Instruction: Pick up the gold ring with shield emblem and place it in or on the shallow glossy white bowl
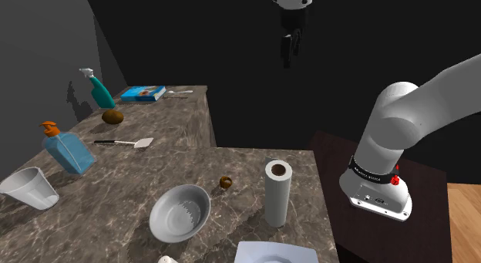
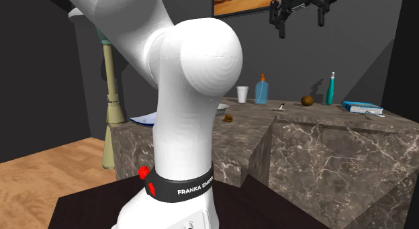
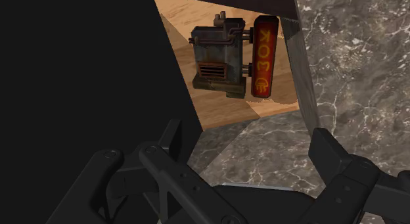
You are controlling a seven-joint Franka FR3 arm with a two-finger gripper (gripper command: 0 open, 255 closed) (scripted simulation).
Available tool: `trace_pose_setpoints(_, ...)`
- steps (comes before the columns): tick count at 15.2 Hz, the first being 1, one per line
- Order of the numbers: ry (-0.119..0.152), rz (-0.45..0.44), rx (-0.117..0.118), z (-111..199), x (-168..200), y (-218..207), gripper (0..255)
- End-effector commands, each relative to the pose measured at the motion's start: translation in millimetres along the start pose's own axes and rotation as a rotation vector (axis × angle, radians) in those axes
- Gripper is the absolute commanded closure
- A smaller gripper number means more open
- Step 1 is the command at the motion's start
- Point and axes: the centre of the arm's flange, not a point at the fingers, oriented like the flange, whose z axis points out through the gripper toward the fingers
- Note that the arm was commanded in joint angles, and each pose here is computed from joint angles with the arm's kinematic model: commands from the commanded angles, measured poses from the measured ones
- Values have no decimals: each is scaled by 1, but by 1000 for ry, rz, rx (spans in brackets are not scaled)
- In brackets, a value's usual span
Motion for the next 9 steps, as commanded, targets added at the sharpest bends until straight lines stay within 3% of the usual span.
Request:
trace_pose_setpoints(1, 0, 0, 0, 0, 0, 0, 0)
trace_pose_setpoints(9, -11, -13, 76, 65, 31, -67, 0)
